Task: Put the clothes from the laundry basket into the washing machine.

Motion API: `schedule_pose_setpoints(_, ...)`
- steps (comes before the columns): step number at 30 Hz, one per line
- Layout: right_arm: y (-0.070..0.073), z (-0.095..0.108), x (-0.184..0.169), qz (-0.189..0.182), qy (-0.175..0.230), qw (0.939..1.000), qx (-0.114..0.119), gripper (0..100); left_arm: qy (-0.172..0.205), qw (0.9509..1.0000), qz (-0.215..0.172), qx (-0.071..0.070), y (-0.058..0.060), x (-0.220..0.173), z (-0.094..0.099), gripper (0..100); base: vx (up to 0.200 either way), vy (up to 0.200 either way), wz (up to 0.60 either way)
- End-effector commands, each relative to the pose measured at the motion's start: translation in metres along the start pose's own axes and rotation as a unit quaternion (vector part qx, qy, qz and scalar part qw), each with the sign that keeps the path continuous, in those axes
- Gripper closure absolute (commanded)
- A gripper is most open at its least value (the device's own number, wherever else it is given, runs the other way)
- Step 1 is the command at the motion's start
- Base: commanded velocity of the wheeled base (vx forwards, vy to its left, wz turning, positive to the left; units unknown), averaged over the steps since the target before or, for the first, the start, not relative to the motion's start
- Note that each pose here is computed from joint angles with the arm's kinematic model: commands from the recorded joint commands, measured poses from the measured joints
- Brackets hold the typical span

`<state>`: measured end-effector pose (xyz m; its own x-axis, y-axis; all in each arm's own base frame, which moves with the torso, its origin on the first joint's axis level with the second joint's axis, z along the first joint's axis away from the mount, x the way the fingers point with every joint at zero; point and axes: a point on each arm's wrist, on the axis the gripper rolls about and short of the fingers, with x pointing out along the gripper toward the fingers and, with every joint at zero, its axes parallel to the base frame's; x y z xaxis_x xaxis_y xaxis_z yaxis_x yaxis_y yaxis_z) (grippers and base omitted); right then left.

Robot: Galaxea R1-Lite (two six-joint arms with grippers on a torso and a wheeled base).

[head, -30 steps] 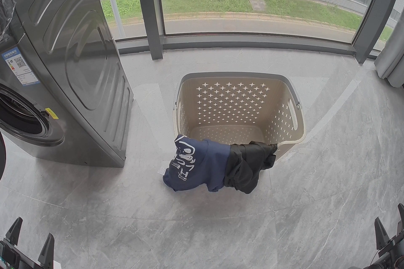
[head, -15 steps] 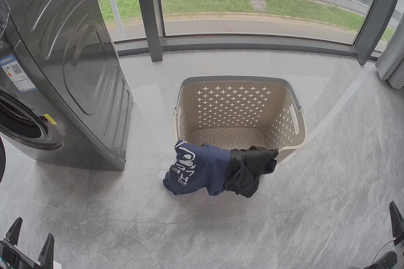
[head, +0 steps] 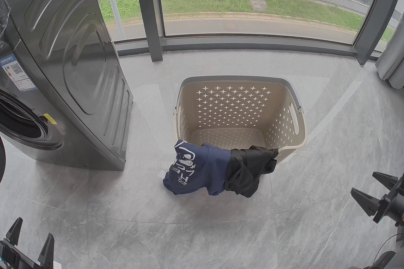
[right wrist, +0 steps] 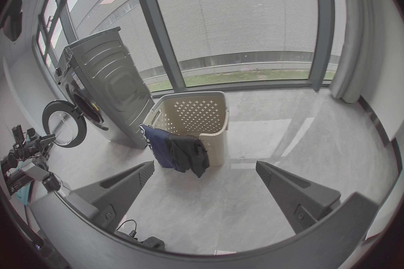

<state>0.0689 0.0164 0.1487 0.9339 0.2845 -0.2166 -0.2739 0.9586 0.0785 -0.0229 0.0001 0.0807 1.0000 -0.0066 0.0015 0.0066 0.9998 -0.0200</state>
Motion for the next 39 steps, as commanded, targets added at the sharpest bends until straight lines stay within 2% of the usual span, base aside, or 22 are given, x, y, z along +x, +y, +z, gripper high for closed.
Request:
schedule_pose_setpoints(1,0.011,-0.011,0.074,0.057,0.1,0.9933,-0.004,0,0.002,1.0,-0.001,-0.004,0.0,0.0,-0.005,0,0.0,0.0,0.0)
schedule_pose_setpoints(6,0.016,-0.015,0.096,0.067,0.116,0.9909,0.007,0,0.002,1.0,-0.001,-0.004,0.0,0.0,-0.005,0,0.0,0.0,0.0)
schedule_pose_setpoints(12,0.019,-0.013,0.115,0.07,0.118,0.9905,0.006,0,0.002,1.0,0.0,-0.005,0.0,0.0,-0.005,0,0.0,0.0,0.0)
schedule_pose_setpoints(16,0.027,-0.02,0.128,0.086,0.125,0.9883,0.002,0,0.002,1.0,0.0,-0.005,0.0,0.0,-0.005,0,0.0,0.0,0.0)
schedule_pose_setpoints(19,0.03,-0.022,0.132,0.082,0.124,0.9889,0.008,0,0.002,1.0,-0.001,-0.004,0.0,0.0,-0.005,0,0.0,0.0,0.0)
schedule_pose_setpoints(20,0.037,-0.025,0.136,0.08,0.123,0.989,0.013,0,0.002,1.0,-0.001,-0.004,0.0,0.0,-0.005,0,0.0,0.0,0.0)
schedule_pose_setpoints(25,0.051,-0.032,0.146,0.08,0.12,0.9892,0.03,0,0.002,1.0,0.0,-0.005,0.0,0.0,-0.005,0,0.0,0.0,0.0)
schedule_pose_setpoints(31,0.057,-0.04,0.162,0.073,0.114,0.9905,0.027,0,0.002,1.0,0.0,-0.005,0.0,0.0,-0.005,0,0.0,0.0,0.0)
schedule_pose_setpoints(36,0.063,-0.043,0.187,0.061,0.083,0.9943,0.026,0,0.002,1.0,0.0,-0.005,0.0,0.0,-0.005,0,0.0,0.0,0.0)
schedule_pose_setpoints(39,0.07,-0.045,0.199,0.066,0.075,0.9946,0.025,0,0.002,1.0,0.0,-0.005,0.0,0.0,-0.005,0,0.0,0.0,0.0)
